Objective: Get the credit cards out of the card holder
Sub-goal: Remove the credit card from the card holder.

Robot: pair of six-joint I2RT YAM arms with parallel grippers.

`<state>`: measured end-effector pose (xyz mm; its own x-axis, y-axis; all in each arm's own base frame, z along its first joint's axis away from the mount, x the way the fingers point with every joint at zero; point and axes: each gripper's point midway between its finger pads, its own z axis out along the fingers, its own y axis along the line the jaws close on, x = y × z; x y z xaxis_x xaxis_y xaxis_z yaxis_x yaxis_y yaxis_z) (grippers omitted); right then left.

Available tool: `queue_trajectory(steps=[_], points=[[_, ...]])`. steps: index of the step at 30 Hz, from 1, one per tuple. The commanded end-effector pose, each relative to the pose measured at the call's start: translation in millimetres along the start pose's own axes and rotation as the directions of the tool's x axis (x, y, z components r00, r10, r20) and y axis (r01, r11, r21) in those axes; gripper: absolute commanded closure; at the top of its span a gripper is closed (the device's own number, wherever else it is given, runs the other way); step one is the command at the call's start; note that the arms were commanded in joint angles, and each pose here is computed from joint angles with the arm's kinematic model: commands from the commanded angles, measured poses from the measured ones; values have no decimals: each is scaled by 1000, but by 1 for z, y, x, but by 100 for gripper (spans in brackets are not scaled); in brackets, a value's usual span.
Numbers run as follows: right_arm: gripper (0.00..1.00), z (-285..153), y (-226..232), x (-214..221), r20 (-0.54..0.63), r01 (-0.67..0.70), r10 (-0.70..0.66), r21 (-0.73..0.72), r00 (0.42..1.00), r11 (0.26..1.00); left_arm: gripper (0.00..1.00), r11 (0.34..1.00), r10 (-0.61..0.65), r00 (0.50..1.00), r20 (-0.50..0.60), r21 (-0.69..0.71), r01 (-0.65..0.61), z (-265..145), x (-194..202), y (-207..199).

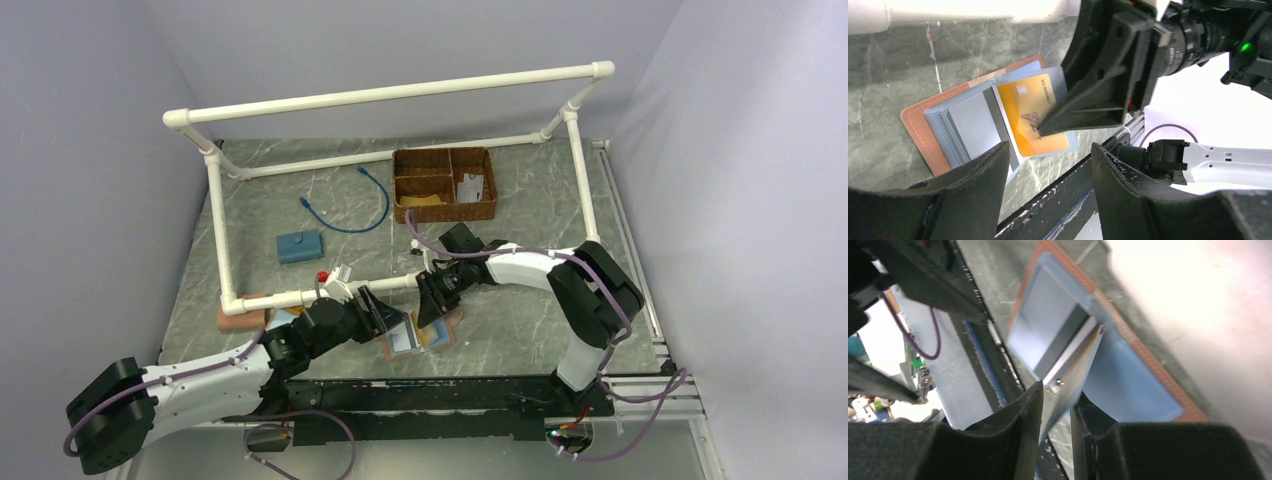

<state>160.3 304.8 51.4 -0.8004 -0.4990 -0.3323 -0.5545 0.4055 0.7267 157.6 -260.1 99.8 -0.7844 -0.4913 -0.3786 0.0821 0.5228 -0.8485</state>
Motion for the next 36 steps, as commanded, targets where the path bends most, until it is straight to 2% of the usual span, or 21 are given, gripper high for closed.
queue_trajectory(steps=[1, 6, 10, 14, 22, 31, 36], points=[[72, 1, -22, -5, -10, 3, -2, 112, 1000, 994, 36, 999, -14, 999, 35, 38, 13, 2, -8, -10], [72, -1, -5, -8, -5, 19, -19, 33, 1000, 999, 36, 999, -19, 999, 37, 43, 17, 2, -8, -10], [91, -2, 6, -7, -8, 19, -19, -31, 1000, 999, 36, 999, -20, 999, 31, 49, 19, 4, -6, -10], [99, -6, 15, -9, 2, 4, -3, -95, 1000, 995, 37, 998, -24, 999, 26, 65, 23, 6, -5, -12], [100, -24, 42, -17, 43, -2, 13, -261, 999, 965, 41, 992, -24, 999, 29, 127, 20, 2, -4, -18], [100, -38, 61, -19, 48, -4, 25, -395, 999, 919, 35, 981, 0, 999, 37, 193, -7, -6, -8, -34], [100, -43, 67, -20, 56, 7, 19, -431, 998, 902, 36, 972, -4, 1000, 27, 233, -3, -4, -7, -45]])
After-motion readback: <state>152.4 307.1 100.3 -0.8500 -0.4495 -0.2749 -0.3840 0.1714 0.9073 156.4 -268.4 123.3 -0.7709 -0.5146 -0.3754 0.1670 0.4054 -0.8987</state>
